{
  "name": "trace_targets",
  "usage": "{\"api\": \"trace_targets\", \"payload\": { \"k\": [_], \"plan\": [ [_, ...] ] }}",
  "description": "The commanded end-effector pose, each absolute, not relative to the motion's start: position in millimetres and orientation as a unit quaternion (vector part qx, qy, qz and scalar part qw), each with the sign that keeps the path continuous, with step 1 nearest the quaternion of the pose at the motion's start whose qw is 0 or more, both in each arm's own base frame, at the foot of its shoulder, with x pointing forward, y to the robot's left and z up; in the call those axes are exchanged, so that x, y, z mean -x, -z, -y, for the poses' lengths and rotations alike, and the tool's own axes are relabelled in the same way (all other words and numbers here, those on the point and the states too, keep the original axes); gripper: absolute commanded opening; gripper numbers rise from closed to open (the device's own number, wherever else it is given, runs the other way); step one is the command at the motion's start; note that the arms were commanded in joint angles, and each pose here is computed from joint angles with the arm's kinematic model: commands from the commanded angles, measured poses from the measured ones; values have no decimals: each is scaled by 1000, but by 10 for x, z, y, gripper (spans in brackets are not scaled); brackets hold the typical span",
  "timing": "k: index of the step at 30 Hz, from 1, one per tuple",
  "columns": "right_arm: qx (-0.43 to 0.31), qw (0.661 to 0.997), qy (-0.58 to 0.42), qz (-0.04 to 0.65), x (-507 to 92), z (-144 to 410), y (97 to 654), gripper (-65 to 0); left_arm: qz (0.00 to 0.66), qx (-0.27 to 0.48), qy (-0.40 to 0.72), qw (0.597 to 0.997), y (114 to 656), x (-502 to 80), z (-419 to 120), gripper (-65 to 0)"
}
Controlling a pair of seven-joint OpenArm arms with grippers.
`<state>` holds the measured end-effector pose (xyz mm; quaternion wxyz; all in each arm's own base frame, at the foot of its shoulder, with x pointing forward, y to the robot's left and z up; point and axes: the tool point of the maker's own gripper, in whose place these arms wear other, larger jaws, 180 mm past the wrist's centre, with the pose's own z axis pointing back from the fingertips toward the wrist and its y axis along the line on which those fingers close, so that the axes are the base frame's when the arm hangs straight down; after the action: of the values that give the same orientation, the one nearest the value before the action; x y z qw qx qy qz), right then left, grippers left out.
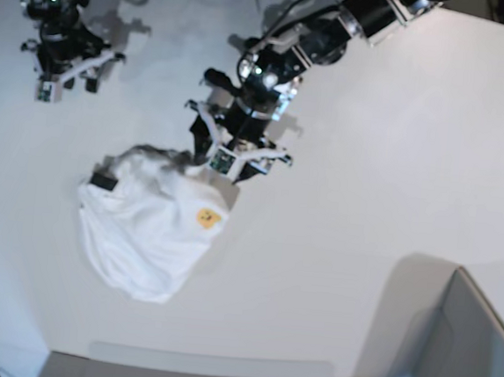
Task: Layout the t-shirt on the table in an organized manner, then fold the t-shirt properly
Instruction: 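Drag the shirt fabric with the left gripper away from the bundle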
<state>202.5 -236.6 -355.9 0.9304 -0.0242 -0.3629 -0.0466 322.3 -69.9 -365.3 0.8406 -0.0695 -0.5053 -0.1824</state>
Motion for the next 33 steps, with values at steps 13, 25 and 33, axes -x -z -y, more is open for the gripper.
{"api": "trace_targets", "payload": {
  "k": [13,25,33],
  "plan": [
    [26,920,41,388,-2154,2378,3441,-373,533,97,216,812,3415,-3366,999,-639],
    [11,919,64,389,-2365,2385,3570,-373,691,103,-41,714,2009,-3416,-115,-650],
    [9,920,70,385,-2423,2414,3628,-373,682,103,58,722,2198,-3213,19,-588]
  ]
}}
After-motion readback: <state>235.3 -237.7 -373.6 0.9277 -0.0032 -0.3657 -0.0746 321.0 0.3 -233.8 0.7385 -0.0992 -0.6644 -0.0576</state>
